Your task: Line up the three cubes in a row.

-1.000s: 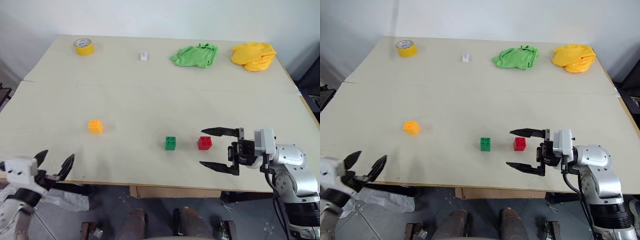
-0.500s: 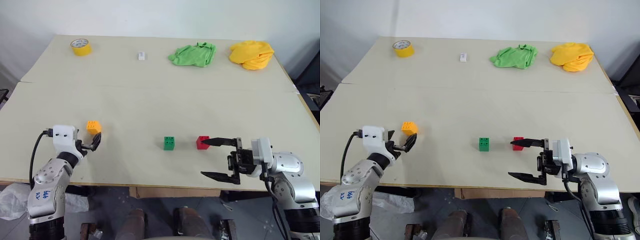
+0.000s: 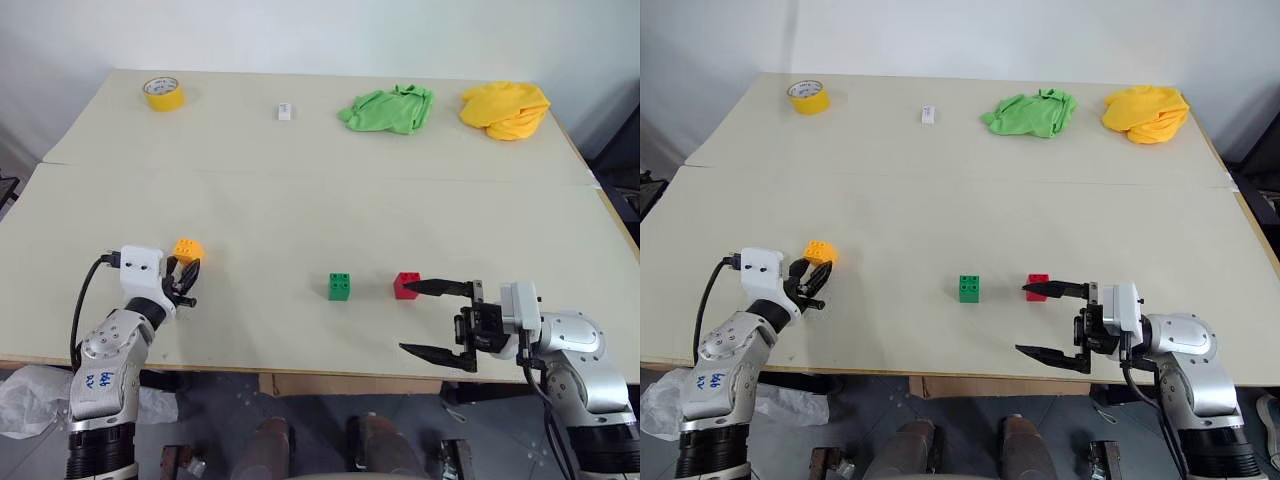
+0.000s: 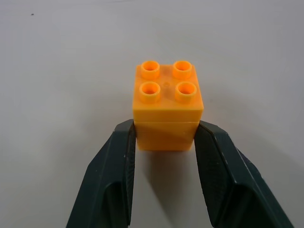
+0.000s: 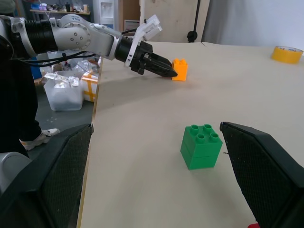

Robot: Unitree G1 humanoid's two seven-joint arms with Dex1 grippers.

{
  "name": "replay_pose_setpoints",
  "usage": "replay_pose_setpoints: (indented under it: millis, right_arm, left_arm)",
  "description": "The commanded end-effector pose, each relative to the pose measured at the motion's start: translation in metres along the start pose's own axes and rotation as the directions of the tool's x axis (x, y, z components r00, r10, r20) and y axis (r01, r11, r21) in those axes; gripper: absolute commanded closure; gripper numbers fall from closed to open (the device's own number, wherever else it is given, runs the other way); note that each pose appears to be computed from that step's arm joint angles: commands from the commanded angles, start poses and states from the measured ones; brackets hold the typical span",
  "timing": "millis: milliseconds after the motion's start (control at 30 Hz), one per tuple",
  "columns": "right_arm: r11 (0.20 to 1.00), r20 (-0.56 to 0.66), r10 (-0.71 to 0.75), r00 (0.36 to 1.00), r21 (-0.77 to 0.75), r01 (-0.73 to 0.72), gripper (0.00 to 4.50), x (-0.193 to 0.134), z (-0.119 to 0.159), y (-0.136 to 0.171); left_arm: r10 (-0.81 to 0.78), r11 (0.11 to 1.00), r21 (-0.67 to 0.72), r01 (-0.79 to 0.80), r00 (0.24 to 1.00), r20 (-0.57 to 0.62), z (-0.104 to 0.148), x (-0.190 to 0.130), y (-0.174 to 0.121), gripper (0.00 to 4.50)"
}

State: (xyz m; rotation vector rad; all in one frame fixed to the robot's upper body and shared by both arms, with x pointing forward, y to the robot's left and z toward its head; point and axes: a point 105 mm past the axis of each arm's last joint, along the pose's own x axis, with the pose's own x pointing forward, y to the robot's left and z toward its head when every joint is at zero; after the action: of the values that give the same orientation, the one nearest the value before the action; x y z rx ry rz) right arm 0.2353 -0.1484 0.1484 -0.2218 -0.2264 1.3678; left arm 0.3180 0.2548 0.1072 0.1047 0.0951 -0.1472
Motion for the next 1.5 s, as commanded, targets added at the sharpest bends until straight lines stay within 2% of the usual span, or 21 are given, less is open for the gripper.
replay_pose_setpoints:
  millis: [33,67,100,167,233,333,433,533,633,800,967,1167,1500]
  right_arm:
    - [1.0,0.004,0.003,1.0,-0.025,-0.002,0.0,0.003,0.01,0.002]
    - [1.0,0.001,-0.001,1.0,-0.027,0.001,0.0,0.003,0.011,0.002]
    - [1.0,-0.005,-0.007,1.0,-0.03,0.006,0.0,0.002,0.012,0.001]
    - [0.999,-0.014,-0.02,1.0,-0.036,0.019,0.0,0.001,0.014,-0.001]
    - [0.999,-0.023,-0.024,0.999,-0.037,0.023,0.0,-0.001,0.016,-0.003]
    - [0.999,-0.044,-0.031,0.999,-0.044,0.029,0.0,-0.004,0.015,-0.004]
    - [0.997,-0.058,-0.046,0.997,-0.062,0.042,0.0,-0.007,0.017,-0.006]
    - [0.997,-0.068,-0.057,0.996,-0.064,0.053,0.0,-0.01,0.019,-0.005]
    - [0.996,-0.089,-0.078,0.993,-0.059,0.073,0.0,-0.016,0.019,-0.002]
    - [0.991,-0.111,-0.127,0.986,-0.056,0.121,0.0,-0.02,0.017,0.0]
    - [0.991,-0.107,-0.13,0.986,-0.051,0.125,0.0,-0.017,0.019,0.003]
    - [0.99,-0.105,-0.134,0.985,-0.052,0.13,0.0,-0.014,0.021,0.002]
    - [0.992,-0.101,-0.126,0.987,-0.04,0.122,0.0,-0.011,0.021,0.001]
  left_arm:
    - [-0.103,0.994,0.044,0.098,0.988,0.111,0.024,-0.003,0.0,3.05]
    - [-0.164,0.985,0.066,0.157,0.978,0.129,0.029,-0.004,-0.004,3.05]
    - [-0.306,0.95,0.108,0.292,0.941,0.142,0.038,-0.009,-0.015,3.05]
    - [-0.571,0.817,0.193,0.544,0.81,0.133,0.054,-0.024,-0.037,3.05]
    - [-0.716,0.684,0.242,0.688,0.697,0.042,0.056,-0.033,-0.043,3.05]
    - [-0.829,0.498,0.314,0.808,0.55,-0.102,0.055,-0.028,-0.044,3.05]
    - [-0.867,0.313,0.362,0.878,0.42,-0.268,0.045,-0.018,-0.043,3.05]
    - [-0.865,0.203,0.391,0.898,0.352,-0.359,0.038,-0.006,-0.038,3.05]
    - [-0.873,0.156,0.382,0.911,0.308,-0.378,0.034,0.005,-0.038,3.05]
    - [-0.887,0.121,0.371,0.921,0.268,-0.375,0.025,0.027,-0.06,3.05]
    - [-0.899,0.058,0.368,0.928,0.209,-0.385,0.021,0.029,-0.072,3.05]
    - [-0.905,0.066,0.349,0.935,0.203,-0.374,0.017,0.034,-0.079,3.05]
    - [-0.925,-0.003,0.322,0.947,0.119,-0.36,0.017,0.031,-0.097,3.05]
